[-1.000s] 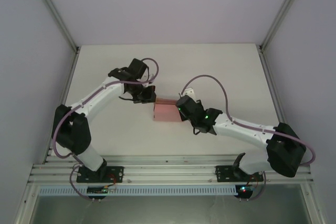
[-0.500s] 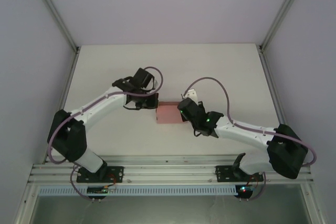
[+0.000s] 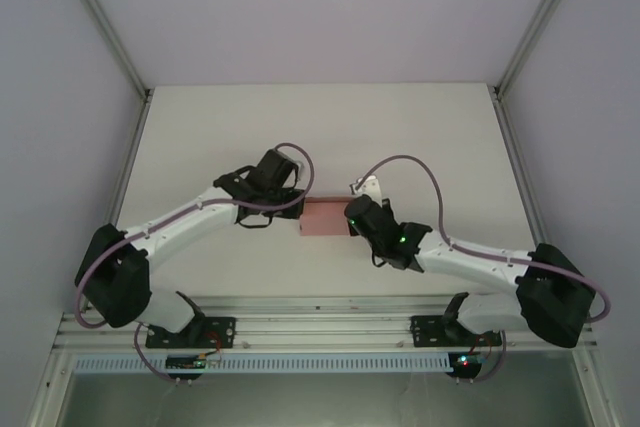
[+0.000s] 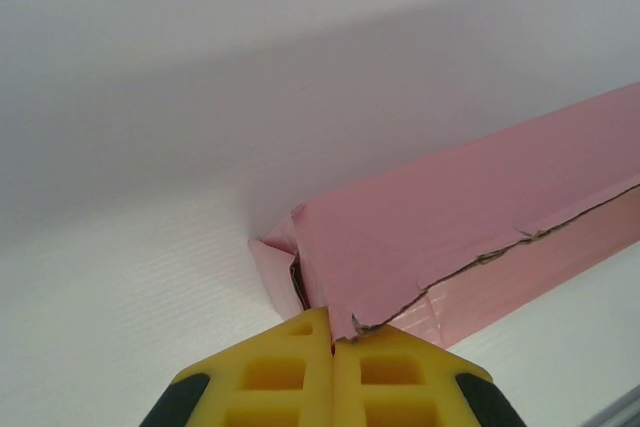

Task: Assemble paper box

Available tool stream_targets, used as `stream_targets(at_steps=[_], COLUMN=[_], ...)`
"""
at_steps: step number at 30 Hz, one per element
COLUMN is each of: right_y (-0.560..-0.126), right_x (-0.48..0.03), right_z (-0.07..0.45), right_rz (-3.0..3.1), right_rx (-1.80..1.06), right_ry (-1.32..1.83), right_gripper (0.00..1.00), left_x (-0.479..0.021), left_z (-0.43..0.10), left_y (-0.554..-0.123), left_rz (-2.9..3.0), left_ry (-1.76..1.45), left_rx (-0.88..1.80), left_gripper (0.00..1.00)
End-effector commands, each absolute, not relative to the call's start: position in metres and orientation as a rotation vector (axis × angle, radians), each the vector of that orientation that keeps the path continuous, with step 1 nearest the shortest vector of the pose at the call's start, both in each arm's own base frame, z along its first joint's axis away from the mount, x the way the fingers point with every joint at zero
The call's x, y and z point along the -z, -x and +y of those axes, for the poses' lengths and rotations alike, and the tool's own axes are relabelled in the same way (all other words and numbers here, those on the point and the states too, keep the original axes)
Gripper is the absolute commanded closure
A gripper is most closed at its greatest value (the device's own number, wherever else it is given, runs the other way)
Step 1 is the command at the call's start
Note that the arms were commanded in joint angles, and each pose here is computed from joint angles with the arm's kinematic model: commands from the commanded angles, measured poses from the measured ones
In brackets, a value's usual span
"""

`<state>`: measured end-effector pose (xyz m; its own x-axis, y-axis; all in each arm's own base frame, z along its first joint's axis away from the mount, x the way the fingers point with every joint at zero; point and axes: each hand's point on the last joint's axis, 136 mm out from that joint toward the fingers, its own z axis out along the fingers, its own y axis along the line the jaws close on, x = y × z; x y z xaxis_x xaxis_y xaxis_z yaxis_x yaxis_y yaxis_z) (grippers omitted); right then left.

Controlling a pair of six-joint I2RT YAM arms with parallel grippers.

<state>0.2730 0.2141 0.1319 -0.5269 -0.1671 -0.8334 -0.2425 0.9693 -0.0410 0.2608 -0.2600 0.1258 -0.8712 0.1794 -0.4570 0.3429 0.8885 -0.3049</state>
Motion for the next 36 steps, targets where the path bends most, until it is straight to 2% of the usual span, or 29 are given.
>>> stream_targets(at_steps=[1,11,14,17,22,30,33,36], right_y=[-0.245,-0.214,-0.217,-0.226,-0.238,-0.254,-0.267,-0.278], right_x=[-0.094,-0.057,-0.062,-0.085,-0.132,-0.182,-0.178,-0.165], right_z=[0.209,0.203,0.202,0.205,0.214,0.205,0.192,0.187], right_rz=[2.266,2.383,2.365,2.324,2.241,2.087,2.132,2.188], right_rx=[-0.117,-0.246,-0.250,-0.288,-0.497,-0.675,-0.626,-0.608], right_ry=[0.377,0.382,0.387,0.377,0.340,0.228,0.147,0.098], right_gripper=[1.00,1.00,0.98,0.85,0.42,0.22,0.21,0.22], left_x=[-0.062,-0.037,-0.036,-0.041,-0.054,-0.066,-0.070,-0.074], left_z=[-0.236,-0.228,-0.231,-0.234,-0.238,-0.247,-0.250,-0.252], left_y=[-0.205,-0.183,-0.185,-0.190,-0.201,-0.207,-0.210,-0.212], left_rz=[2.890,2.948,2.946,2.930,2.894,2.865,2.847,2.833], left_ry=[-0.534,-0.598,-0.588,-0.575,-0.553,-0.555,-0.560,-0.575], left_rx=[0.352,0.251,0.268,0.269,0.253,0.289,0.300,0.303], left_gripper=[1.00,1.00,1.00,1.00,1.00,1.00,1.00,0.96])
